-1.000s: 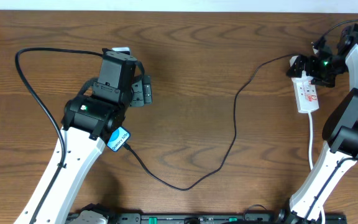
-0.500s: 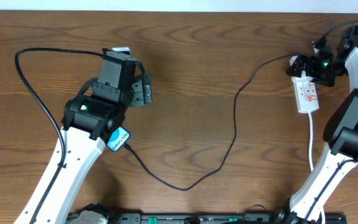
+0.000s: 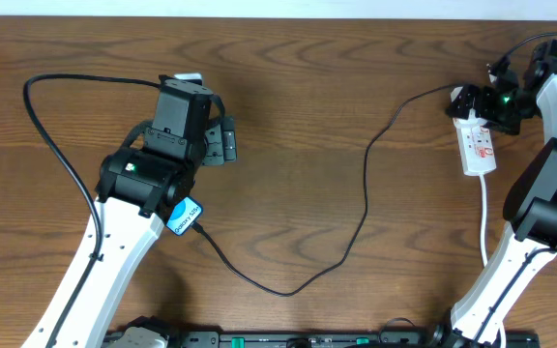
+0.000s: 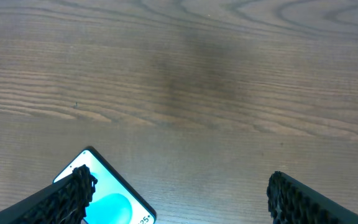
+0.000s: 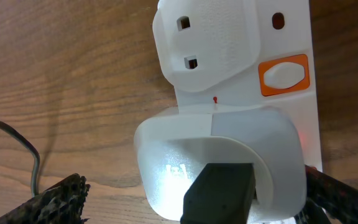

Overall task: Plug charger to phone and switch on socket
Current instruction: 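Press the orange switch down with the right gripper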

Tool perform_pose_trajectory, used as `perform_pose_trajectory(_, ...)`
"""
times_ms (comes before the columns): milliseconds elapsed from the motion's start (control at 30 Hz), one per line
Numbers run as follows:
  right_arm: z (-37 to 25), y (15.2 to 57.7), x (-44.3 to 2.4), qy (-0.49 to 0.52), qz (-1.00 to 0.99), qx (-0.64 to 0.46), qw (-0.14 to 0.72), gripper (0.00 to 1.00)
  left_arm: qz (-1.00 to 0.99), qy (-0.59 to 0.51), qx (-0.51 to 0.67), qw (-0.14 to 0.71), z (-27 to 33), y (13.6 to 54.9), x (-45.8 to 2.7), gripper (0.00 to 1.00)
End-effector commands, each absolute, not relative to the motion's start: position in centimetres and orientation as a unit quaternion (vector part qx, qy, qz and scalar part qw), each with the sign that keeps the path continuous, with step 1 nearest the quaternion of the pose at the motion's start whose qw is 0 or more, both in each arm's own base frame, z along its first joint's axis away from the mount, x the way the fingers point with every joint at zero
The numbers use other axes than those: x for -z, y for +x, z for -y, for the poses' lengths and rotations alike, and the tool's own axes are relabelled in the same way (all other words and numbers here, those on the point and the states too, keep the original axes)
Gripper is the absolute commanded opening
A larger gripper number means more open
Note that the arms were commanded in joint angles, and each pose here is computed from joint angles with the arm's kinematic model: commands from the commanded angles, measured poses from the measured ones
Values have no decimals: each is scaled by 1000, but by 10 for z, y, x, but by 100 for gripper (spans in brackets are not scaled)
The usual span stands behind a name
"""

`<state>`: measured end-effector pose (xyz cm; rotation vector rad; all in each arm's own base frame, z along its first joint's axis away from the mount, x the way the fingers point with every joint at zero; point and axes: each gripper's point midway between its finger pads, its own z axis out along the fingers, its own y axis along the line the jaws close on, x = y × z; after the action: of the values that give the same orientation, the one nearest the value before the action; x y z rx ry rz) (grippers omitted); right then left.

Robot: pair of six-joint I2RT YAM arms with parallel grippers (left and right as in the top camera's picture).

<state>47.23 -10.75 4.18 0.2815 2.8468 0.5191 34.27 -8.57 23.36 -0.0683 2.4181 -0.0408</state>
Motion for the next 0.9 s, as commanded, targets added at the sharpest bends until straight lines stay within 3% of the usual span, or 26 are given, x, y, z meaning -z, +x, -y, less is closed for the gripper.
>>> perform_pose_trajectory(0, 78, 460, -22, 113, -962, -239, 70, 99, -934, -24, 9, 358, 84, 345, -237, 91)
perform_pose_trajectory(500, 119, 458, -68, 140, -967, -197, 79, 99, -934, -24, 9, 358, 84, 345, -237, 91)
perform_pose_trajectory(867, 128, 449, -133, 133, -973, -139, 129, 99, -934, -24, 9, 358, 84, 345, -237, 91)
